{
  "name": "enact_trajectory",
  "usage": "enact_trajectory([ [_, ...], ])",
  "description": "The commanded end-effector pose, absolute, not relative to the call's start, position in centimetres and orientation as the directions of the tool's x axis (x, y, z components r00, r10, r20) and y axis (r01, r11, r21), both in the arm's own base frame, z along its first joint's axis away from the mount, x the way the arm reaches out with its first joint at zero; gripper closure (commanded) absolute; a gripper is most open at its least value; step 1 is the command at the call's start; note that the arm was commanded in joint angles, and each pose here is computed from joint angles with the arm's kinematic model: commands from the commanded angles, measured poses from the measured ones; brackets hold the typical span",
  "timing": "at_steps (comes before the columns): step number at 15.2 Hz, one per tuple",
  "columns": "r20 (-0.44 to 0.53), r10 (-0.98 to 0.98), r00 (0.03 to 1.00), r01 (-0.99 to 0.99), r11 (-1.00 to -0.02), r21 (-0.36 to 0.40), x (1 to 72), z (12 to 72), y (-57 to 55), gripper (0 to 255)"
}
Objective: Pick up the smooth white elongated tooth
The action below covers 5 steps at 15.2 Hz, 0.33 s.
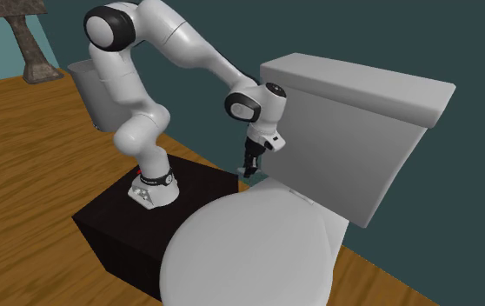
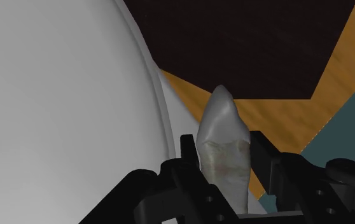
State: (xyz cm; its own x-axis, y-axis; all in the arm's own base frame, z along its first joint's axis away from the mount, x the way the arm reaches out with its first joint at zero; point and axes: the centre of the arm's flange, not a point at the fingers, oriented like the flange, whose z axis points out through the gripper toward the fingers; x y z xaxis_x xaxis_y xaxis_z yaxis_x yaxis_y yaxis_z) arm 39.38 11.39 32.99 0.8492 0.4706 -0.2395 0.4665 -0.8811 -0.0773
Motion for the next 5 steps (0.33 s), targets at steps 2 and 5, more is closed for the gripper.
enact_trajectory([
  [2, -0.240, 0.470, 0.849, 0.466, -0.881, -0.077, 39.4, 34.6, 11.5, 255],
  [5, -0.240, 0.470, 0.849, 0.466, -0.881, -0.077, 39.4, 35.2, 11.5, 255],
])
